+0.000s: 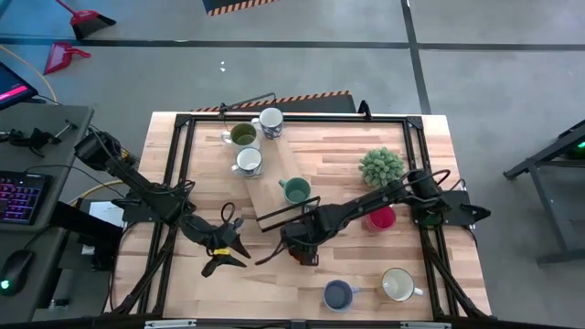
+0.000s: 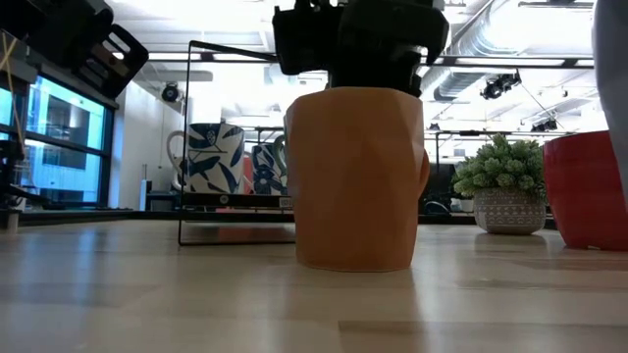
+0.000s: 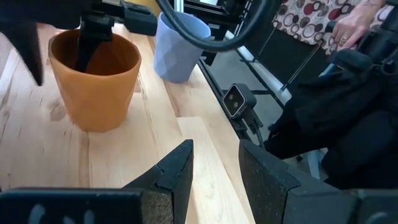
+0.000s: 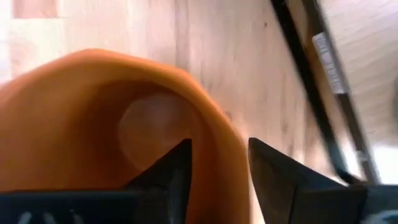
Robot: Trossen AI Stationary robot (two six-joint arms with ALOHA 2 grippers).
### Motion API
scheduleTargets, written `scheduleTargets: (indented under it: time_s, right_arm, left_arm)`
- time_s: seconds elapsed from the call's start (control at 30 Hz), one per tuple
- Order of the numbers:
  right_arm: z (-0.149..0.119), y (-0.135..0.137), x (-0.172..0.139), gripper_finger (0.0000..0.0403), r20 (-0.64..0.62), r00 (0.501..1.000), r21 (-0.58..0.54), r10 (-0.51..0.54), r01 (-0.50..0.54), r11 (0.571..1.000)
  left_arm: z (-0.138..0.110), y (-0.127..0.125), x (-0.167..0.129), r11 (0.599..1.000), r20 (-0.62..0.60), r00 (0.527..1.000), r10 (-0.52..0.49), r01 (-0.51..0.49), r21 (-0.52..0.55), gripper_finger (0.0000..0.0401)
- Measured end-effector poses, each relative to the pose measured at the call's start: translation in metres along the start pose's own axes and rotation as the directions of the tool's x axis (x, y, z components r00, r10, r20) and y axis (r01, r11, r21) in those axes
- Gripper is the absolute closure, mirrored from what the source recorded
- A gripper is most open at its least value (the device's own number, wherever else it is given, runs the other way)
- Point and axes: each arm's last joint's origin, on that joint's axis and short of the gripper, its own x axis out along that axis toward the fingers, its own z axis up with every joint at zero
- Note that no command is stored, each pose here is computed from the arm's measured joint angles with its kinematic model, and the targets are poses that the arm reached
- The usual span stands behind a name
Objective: Place coffee mugs
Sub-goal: Put the orange mug on the shelf
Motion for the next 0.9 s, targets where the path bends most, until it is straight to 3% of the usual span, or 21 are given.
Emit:
scheduleTargets:
  time_s: [0.3, 0.63, 0.73, 0.9]
  right_arm:
    - [-0.001, 0.002, 0.000, 0.0393, -0.009, 0.999, 0.071, 0.033, -0.032, 0.997]
    - [0.010, 0.015, -0.022, 0.0401, 0.069, 0.997, -0.013, 0.019, -0.018, 1.000]
    - [0.015, 0.015, -0.043, 0.0401, 0.096, 0.995, -0.029, 0.014, -0.012, 1.000]
    - [0.026, 0.016, -0.104, 0.0402, 0.259, 0.966, -0.014, -0.012, 0.016, 1.000]
  left_arm:
    - [0.000, 0.000, 0.000, 1.000, -0.001, 1.000, 0.000, 0.000, 0.000, 0.0284]
    - [0.000, 0.000, 0.000, 1.000, -0.002, 1.000, 0.000, 0.000, 0.001, 0.0284]
    - [0.000, 0.000, 0.000, 1.000, -0.002, 1.000, -0.001, 0.001, 0.001, 0.0284]
    - [0.000, 0.000, 0.000, 1.000, -0.009, 1.000, -0.015, 0.015, 0.001, 0.0284]
